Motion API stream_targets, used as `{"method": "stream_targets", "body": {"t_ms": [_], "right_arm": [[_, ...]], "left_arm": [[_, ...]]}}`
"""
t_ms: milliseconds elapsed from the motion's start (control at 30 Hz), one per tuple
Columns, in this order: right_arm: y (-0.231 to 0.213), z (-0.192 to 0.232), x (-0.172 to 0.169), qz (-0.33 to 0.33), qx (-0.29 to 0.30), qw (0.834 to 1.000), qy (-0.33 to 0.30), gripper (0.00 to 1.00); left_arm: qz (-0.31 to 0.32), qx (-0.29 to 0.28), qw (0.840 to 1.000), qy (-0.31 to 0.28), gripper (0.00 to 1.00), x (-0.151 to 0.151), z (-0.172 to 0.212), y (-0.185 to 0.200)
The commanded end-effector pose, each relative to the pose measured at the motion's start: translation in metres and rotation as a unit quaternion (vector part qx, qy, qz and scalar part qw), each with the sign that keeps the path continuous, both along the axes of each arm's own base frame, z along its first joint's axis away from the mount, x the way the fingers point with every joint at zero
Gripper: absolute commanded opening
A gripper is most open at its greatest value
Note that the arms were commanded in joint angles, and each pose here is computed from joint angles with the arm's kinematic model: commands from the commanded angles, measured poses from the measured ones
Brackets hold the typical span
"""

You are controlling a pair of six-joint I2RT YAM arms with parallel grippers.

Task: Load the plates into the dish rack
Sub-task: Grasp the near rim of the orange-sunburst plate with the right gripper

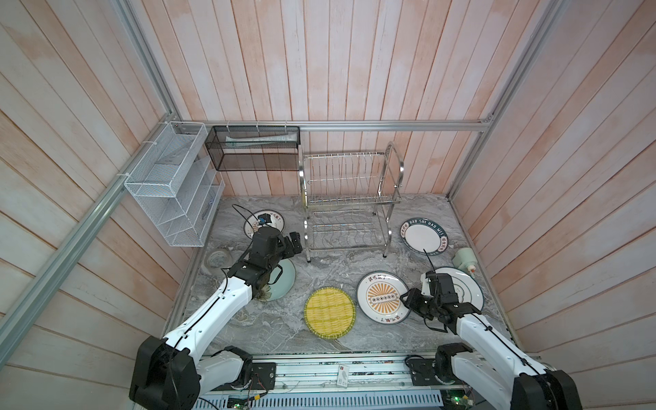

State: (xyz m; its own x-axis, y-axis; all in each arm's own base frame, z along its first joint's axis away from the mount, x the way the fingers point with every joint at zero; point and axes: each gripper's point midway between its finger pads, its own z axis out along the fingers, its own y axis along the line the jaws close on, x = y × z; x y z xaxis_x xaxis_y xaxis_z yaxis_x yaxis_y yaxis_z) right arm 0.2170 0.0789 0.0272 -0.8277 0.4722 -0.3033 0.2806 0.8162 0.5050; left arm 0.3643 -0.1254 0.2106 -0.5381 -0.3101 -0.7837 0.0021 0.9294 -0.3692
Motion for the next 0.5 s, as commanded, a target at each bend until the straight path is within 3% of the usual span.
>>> {"method": "stream_targets", "body": {"t_ms": [0, 467], "right_arm": [[0.005, -0.003, -0.001, 0.002, 0.014, 1.000, -0.001, 0.39], [0.005, -0.013, -0.003, -0.002, 0.018, 1.000, -0.003, 0.22]], "left_arm": [[-0.003, -0.004, 1.000, -0.003, 1.00, 0.003, 0.009, -0.002], [-0.041, -0.026, 0.999, -0.009, 1.00, 0.002, 0.023, -0.017]]}}
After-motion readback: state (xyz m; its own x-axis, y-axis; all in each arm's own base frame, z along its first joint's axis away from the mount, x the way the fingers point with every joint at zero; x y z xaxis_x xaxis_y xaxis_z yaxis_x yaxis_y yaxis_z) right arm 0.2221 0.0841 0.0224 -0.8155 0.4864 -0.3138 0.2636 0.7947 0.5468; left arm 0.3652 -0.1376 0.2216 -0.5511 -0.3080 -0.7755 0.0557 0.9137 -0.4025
